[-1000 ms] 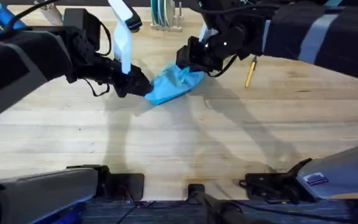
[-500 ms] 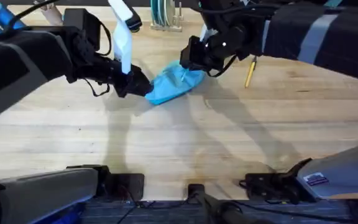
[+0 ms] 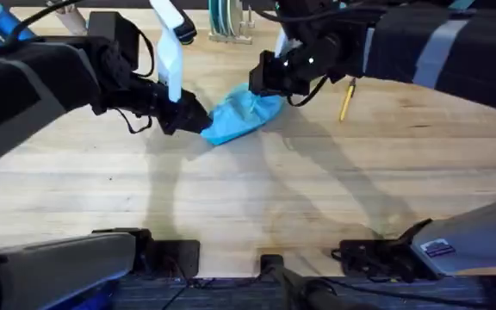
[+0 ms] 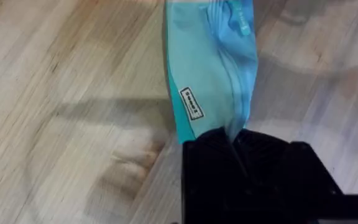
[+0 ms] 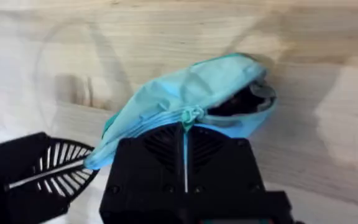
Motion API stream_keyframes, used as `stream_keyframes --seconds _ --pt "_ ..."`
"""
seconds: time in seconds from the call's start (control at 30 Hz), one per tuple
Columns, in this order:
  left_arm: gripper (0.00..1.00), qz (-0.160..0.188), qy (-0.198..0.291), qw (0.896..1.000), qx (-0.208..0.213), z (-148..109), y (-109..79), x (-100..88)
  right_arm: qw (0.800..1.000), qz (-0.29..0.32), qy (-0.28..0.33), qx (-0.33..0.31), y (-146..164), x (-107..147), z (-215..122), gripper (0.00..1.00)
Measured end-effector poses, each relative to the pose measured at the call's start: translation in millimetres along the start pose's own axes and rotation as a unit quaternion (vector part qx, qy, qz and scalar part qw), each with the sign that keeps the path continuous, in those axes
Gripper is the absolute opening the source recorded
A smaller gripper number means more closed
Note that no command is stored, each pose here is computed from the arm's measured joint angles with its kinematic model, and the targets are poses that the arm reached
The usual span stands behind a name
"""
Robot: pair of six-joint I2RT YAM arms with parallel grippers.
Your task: Unzip the bag, pick up the pens from the table one at a time and place them inside, then zip the bag closed.
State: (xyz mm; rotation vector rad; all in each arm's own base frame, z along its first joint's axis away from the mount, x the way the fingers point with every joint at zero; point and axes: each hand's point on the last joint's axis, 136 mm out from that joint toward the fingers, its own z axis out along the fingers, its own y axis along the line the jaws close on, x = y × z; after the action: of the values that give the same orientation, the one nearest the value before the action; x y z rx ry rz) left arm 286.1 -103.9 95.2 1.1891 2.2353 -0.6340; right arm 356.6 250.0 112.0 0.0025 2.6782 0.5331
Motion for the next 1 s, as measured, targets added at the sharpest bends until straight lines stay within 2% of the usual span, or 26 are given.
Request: stream_keyframes --seconds 0.2,0.53,1.0 --pt "0.042 0.0 0.0 1.0 0.0 0.0 -0.1 0.1 0.998 -0.053 0.008 -0.041 18.9 4.1 -0.1 0.033" --pt "0.042 -0.003 0.003 1.0 0.001 -0.1 -0.7 1.6 0.987 -0.132 0.032 -0.081 55.5 33.3 -0.3 0.033" --pt "0.042 -0.003 0.006 1.0 -0.001 -0.1 -0.1 2.7 0.961 -0.242 0.054 -0.121 69.4 52.5 -4.6 0.033"
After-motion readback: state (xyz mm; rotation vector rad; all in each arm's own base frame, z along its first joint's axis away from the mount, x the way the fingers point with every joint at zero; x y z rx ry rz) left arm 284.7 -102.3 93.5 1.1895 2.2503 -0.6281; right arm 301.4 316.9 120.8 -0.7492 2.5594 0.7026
